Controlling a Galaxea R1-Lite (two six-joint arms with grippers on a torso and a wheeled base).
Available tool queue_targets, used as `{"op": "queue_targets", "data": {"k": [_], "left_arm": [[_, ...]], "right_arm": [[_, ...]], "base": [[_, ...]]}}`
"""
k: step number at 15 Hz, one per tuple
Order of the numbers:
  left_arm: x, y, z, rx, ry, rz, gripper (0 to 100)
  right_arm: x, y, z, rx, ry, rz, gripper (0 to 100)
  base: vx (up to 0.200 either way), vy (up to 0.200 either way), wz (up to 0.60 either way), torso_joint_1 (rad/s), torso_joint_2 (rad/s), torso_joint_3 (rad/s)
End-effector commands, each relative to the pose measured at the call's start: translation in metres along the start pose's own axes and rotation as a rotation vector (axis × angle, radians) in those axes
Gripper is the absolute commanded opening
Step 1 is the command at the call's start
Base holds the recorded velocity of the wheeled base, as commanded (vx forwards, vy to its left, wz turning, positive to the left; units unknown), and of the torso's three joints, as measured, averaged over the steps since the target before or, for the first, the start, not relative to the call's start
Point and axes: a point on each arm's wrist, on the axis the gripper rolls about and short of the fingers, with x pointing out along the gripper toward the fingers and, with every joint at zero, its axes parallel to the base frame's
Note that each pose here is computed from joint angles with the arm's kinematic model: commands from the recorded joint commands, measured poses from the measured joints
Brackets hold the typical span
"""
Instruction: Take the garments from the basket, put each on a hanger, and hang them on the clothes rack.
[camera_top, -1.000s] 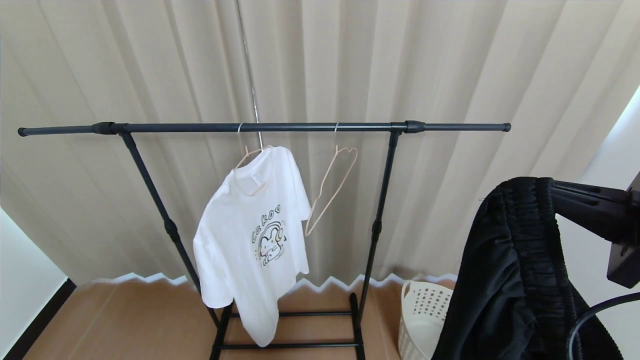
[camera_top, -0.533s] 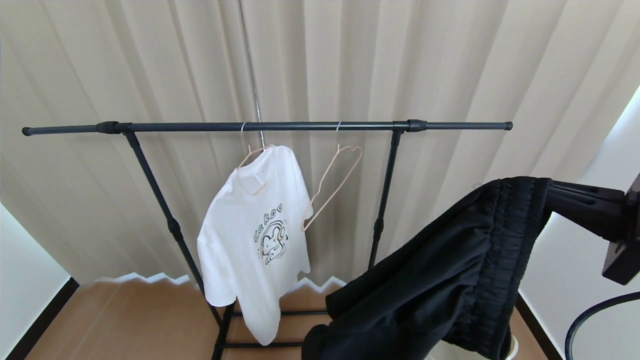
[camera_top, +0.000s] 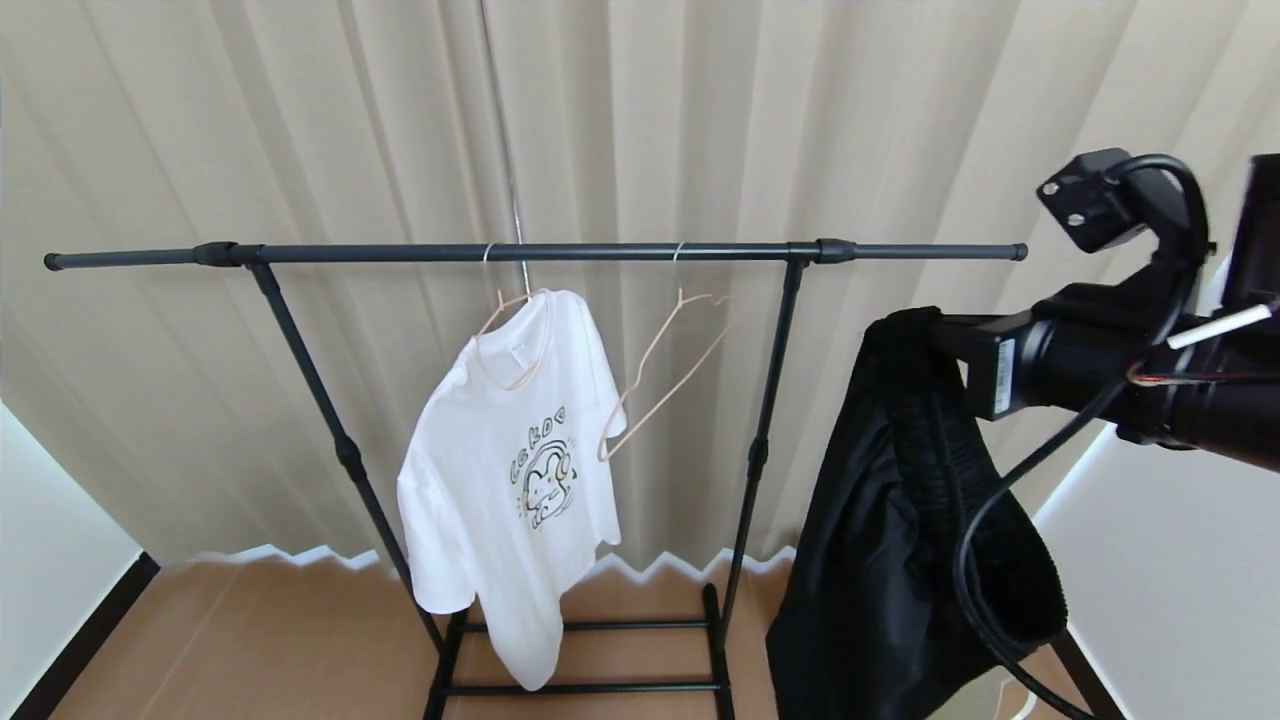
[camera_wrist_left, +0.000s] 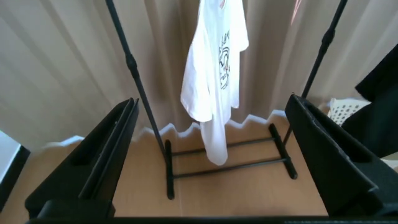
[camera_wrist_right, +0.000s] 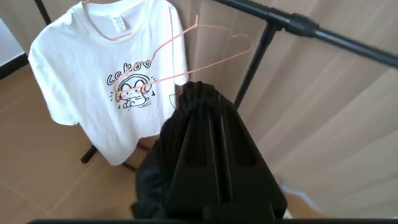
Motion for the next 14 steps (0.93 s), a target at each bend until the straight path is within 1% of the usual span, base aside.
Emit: {"op": "queue_targets", "data": {"k": [1, 2, 3, 4, 5, 6, 8, 10, 11, 12, 13, 14], "left_arm": [[0.067, 0.004, 0.074, -0.104, 0.211, -0.104, 100], [0.092, -0.007, 0.091, -0.162, 0.29, -0.19, 100], [0.111, -0.021, 0.1, -0.209, 0.371, -0.261, 100], [0.125, -0.036, 0.106, -0.244, 0.418, -0.299, 100], [0.143, -0.052, 0.11, -0.244, 0.463, -0.297, 100], [0.159, -0.068, 0.107, -0.228, 0.507, -0.294, 100], [0.174, -0.094, 0.11, -0.21, 0.542, -0.342, 100], [0.191, -0.118, 0.115, -0.195, 0.557, -0.386, 100], [0.194, -0.125, 0.116, -0.191, 0.561, -0.399, 100], [0.202, -0.151, 0.12, -0.178, 0.566, -0.454, 100], [0.209, -0.169, 0.121, -0.182, 0.576, -0.482, 100], [0.215, -0.185, 0.122, -0.194, 0.586, -0.499, 100]], "right_arm": [[0.021, 0.006, 0.002, 0.014, 0.035, -0.011, 0], [0.016, 0.006, 0.006, 0.043, 0.022, -0.032, 0], [0.015, 0.006, 0.007, 0.046, 0.016, -0.051, 0], [0.015, 0.009, 0.007, 0.048, 0.015, -0.059, 0], [0.016, 0.013, 0.008, 0.062, 0.006, -0.064, 0], [0.016, 0.015, 0.012, 0.085, -0.007, -0.08, 0], [0.015, 0.023, 0.018, 0.117, -0.029, -0.073, 0], [0.02, 0.034, 0.017, 0.135, -0.029, -0.071, 0], [0.022, 0.035, 0.017, 0.137, -0.03, -0.079, 0], [0.032, 0.041, 0.015, 0.157, -0.016, -0.079, 0], [0.038, 0.044, 0.014, 0.179, -0.01, -0.089, 0], [0.047, 0.046, 0.013, 0.194, -0.007, -0.124, 0]], "base": [[0.0, 0.0, 0.0, 0.0, 0.0, 0.0], [0.0, 0.0, 0.0, 0.0, 0.0, 0.0], [0.0, 0.0, 0.0, 0.0, 0.0, 0.0], [0.0, 0.0, 0.0, 0.0, 0.0, 0.0], [0.0, 0.0, 0.0, 0.0, 0.0, 0.0], [0.0, 0.0, 0.0, 0.0, 0.0, 0.0], [0.0, 0.0, 0.0, 0.0, 0.0, 0.0], [0.0, 0.0, 0.0, 0.0, 0.0, 0.0], [0.0, 0.0, 0.0, 0.0, 0.0, 0.0], [0.0, 0.0, 0.0, 0.0, 0.0, 0.0], [0.0, 0.0, 0.0, 0.0, 0.0, 0.0], [0.0, 0.0, 0.0, 0.0, 0.0, 0.0]]}}
